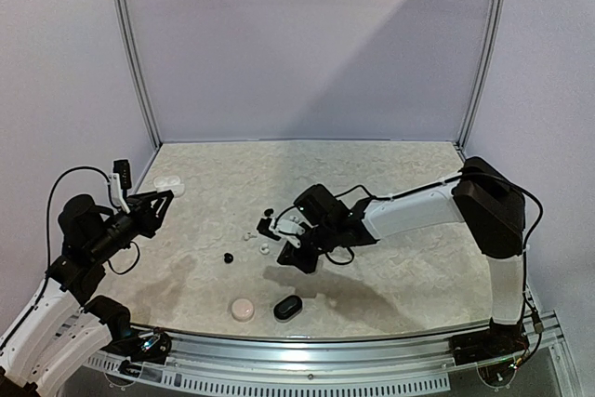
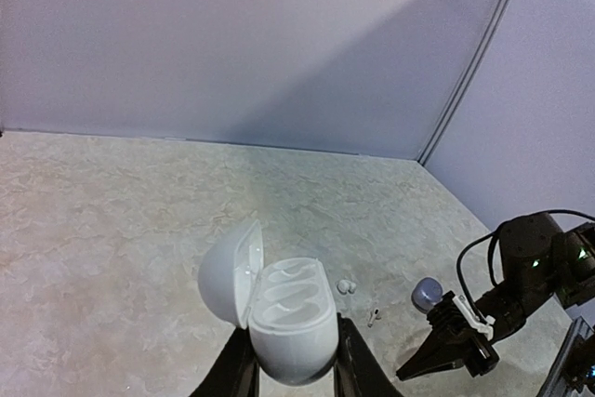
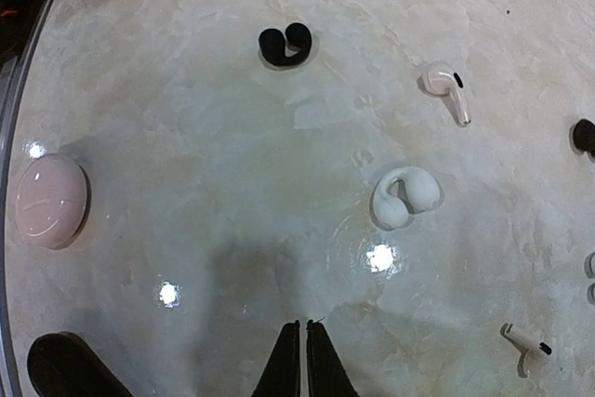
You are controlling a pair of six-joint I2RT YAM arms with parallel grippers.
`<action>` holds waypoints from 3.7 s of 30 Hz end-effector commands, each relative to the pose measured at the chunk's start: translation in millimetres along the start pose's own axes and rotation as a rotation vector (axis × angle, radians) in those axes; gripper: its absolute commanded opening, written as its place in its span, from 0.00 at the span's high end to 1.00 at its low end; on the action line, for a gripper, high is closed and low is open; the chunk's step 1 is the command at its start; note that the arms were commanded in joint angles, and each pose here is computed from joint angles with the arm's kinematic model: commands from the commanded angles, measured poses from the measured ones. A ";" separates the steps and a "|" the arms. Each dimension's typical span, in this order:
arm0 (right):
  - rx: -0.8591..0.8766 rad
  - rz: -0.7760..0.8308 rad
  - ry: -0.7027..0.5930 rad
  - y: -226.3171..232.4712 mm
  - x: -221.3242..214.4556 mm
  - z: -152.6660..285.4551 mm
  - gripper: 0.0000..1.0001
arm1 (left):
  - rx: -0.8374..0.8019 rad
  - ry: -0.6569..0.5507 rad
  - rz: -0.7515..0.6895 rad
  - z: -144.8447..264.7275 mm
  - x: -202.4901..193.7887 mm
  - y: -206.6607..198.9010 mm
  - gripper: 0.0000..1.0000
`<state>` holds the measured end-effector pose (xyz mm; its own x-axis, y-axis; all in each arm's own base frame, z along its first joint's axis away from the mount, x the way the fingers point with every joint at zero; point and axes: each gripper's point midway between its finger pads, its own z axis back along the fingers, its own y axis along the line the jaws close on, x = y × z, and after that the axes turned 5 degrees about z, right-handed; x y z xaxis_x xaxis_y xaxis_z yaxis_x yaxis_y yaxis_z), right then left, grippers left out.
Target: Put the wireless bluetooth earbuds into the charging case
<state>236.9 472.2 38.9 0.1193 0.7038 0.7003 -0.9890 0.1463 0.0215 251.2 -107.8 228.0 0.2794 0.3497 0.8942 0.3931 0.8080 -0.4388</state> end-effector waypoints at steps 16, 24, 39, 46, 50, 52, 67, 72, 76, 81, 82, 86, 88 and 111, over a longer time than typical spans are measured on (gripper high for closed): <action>-0.482 -0.343 0.119 -77.6 48.8 52.0 0.34 | -0.282 0.048 -0.185 14.8 -5.8 -50.5 1.00; -0.447 -0.389 0.142 -31.4 58.1 42.1 0.36 | -0.567 0.094 -0.368 42.7 -7.4 -101.4 1.00; -0.407 -0.437 0.200 -20.6 50.3 -18.4 0.70 | -0.574 0.083 -0.434 66.9 -12.9 -106.3 1.00; -0.380 -0.438 0.194 -16.3 47.3 -19.6 0.70 | -0.708 0.077 -0.572 84.2 -19.8 -123.9 1.00; -0.372 -0.452 0.192 -15.0 45.6 -15.9 0.72 | -0.816 0.112 -0.590 92.9 -33.8 -131.3 1.00; -0.375 -0.456 0.187 -15.2 46.3 -13.2 0.73 | -0.851 0.138 -0.572 94.6 -38.5 -133.0 1.00; -0.355 -0.463 0.156 -19.7 52.4 -42.8 0.81 | -0.803 0.154 -0.542 85.5 -40.6 -125.5 1.00; -0.370 -0.472 0.190 -25.0 41.5 -50.1 0.82 | -0.793 0.151 -0.549 82.3 -40.2 -123.7 1.00; -0.390 -0.478 0.199 -29.9 37.1 -50.5 0.82 | -0.795 0.153 -0.547 82.0 -40.6 -123.8 1.00; -0.406 -0.483 0.211 -34.9 31.3 -49.3 0.83 | -0.793 0.155 -0.548 81.0 -41.2 -122.9 1.00; -0.408 -0.487 0.212 -35.8 30.4 -49.2 0.83 | -0.791 0.156 -0.546 80.6 -41.2 -122.7 1.00; -0.423 -0.491 0.209 -42.7 29.3 -47.6 0.83 | -0.790 0.158 -0.541 79.7 -41.4 -122.2 1.00; -0.424 -0.491 0.210 -46.3 28.1 -47.5 0.83 | -0.789 0.158 -0.540 79.3 -42.0 -121.8 1.00; -0.467 -0.521 0.265 -66.5 6.7 -33.1 0.94 | -0.765 0.166 -0.534 74.6 -43.5 -117.6 1.00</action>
<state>304.0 506.2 30.5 0.6199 0.5829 0.5254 -0.6828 0.7306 -0.0049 121.9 -183.6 251.6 -0.0212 -0.0936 0.9954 0.9609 0.2730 0.0461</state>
